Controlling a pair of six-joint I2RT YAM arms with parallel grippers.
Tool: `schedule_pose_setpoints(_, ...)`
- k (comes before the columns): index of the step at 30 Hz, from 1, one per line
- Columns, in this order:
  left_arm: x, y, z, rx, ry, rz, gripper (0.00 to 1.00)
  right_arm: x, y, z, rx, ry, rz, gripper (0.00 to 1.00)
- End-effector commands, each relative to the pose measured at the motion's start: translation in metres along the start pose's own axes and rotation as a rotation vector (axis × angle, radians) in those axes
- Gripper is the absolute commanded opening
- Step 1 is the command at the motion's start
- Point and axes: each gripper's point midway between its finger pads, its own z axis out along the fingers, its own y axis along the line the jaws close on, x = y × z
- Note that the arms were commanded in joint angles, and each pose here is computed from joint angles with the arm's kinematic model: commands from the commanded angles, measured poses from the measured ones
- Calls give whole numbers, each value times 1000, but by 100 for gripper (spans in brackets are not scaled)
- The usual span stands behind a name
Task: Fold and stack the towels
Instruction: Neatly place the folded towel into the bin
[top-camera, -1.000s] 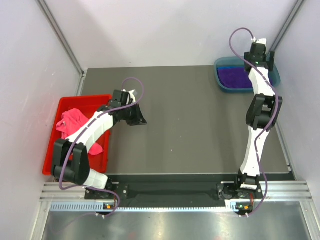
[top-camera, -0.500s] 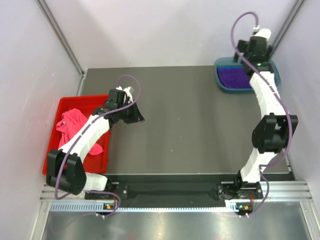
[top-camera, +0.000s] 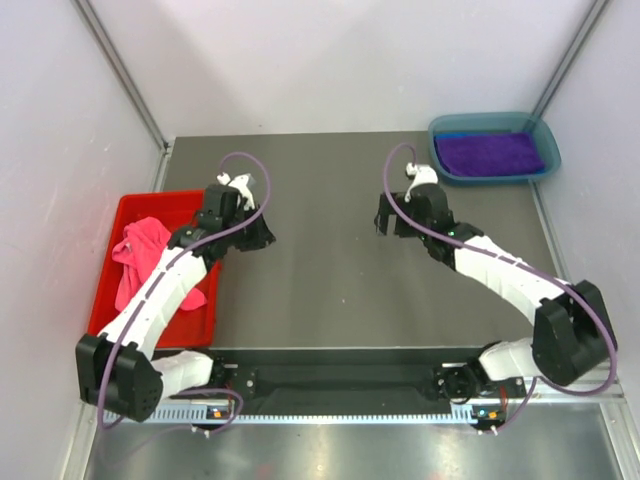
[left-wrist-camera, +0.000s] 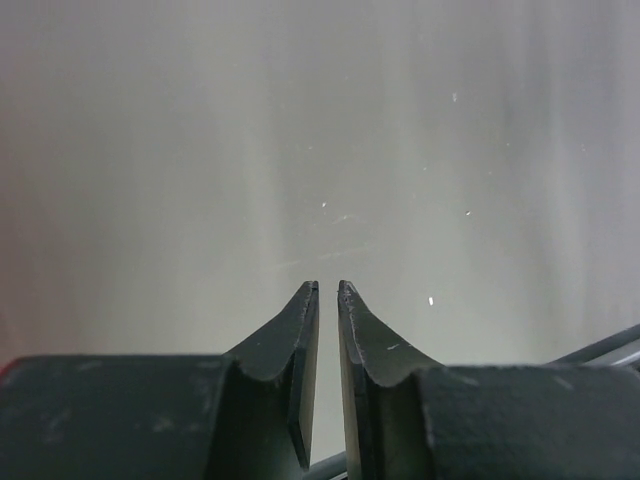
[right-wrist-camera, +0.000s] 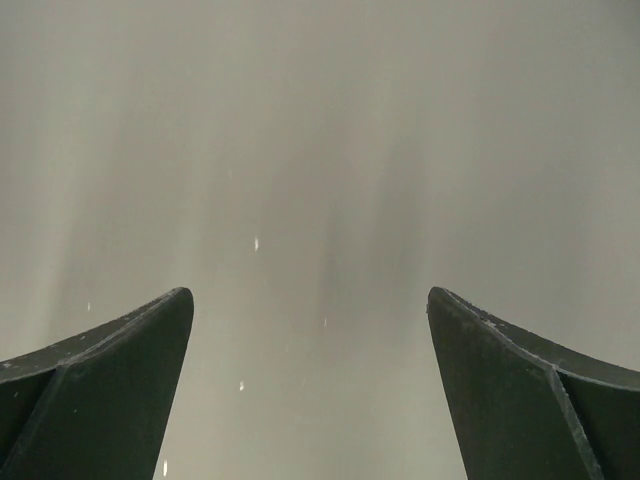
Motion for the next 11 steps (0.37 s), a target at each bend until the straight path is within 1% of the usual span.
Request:
schedule_pose_setpoints(1, 5, 7, -10, -19, -24, 25, 19, -15, 15, -17, -102, -97, 110, 100)
schedule_pose_setpoints(2, 6, 8, -12, -20, -30, 28, 20, -4, 10, -18, -86, -82, 107, 100)
schedule_pose_setpoints(3, 5, 9, -15, -23, -48, 31, 20, -3, 6, -20, -71, -91, 108, 100)
schedule_pose_setpoints(8, 12, 17, -19, -49, -55, 50, 20, -10, 0, -37, -55, -132, 102, 100)
schedule_pose_setpoints(11, 12, 17, -23, -46, -71, 53, 20, -20, -4, -46, -42, -180, 114, 100)
